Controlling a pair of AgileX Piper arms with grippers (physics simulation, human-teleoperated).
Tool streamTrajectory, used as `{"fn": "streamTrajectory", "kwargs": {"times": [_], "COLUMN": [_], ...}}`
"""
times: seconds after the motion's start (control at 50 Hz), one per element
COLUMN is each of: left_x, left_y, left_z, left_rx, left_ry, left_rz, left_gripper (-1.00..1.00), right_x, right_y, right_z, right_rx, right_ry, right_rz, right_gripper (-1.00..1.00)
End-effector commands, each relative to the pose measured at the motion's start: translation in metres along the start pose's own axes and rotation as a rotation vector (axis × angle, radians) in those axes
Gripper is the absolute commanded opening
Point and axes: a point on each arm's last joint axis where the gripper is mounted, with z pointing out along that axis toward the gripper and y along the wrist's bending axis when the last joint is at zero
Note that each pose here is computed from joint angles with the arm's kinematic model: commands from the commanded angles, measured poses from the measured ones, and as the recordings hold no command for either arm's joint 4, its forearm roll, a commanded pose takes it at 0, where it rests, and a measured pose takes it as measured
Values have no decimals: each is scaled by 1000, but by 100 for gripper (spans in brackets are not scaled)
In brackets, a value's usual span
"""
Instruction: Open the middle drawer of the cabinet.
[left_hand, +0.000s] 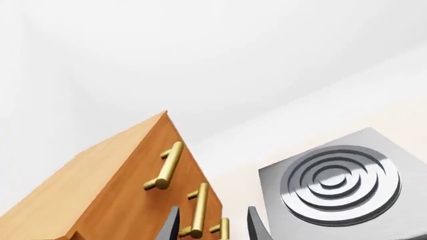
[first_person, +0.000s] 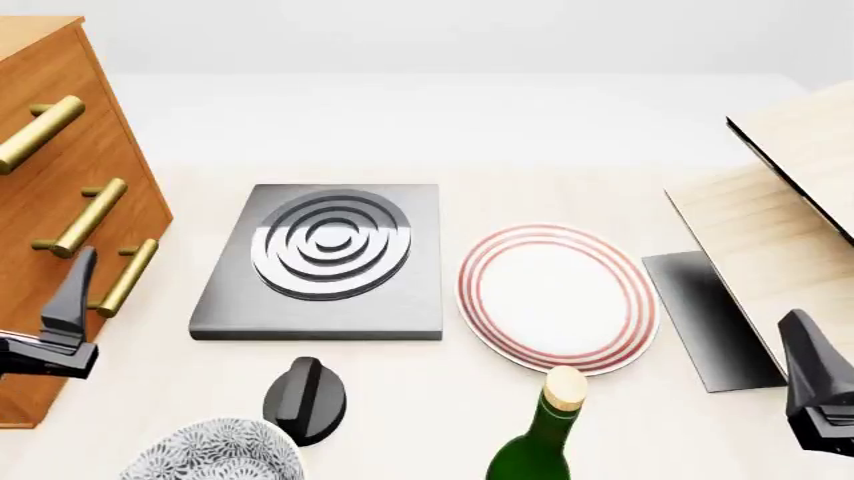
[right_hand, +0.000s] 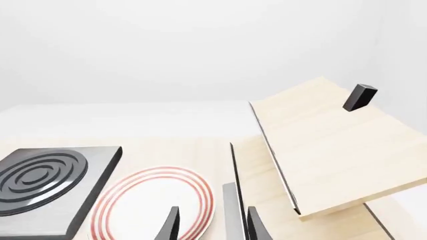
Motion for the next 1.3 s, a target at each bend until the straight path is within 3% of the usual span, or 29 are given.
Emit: {"fn": "streamTrajectory", "kwargs": {"times": [0.02, 0.08, 0.12, 0.26, 0.3, 0.68, 1.02, 1.3], "left_x": [2, 9, 10, 11, 14, 37, 58, 66], "left_y": [-4, -7, -6, -6, -7, -9, -21, -15], "left_z": [11, 15, 19, 24, 23, 44, 56, 69], "left_rx": [15, 9, 10, 9, -5, -28, 20, 0], "left_ry": [-22, -10, 10, 8, -9, 64, 108, 148], "left_rz": [60, 108, 95, 144, 190, 275, 353, 432], "left_gripper": [100, 100, 100, 100, 100, 100, 100, 100], "right_x": [1, 1, 1, 1, 1, 1, 1, 1], "right_y": [0, 0, 0, 0, 0, 0, 0, 0], "right_z": [0, 0, 0, 0, 0, 0, 0, 0], "right_rx": [-5, -5, -5, -5, -5, -5, -5, -5], "right_ry": [-4, -4, -4, -3, -4, -4, -4, -4], "right_rz": [-6, -5, -6, -6, -5, -5, -5, -6], "right_gripper": [100, 100, 100, 100, 100, 100, 100, 100]}}
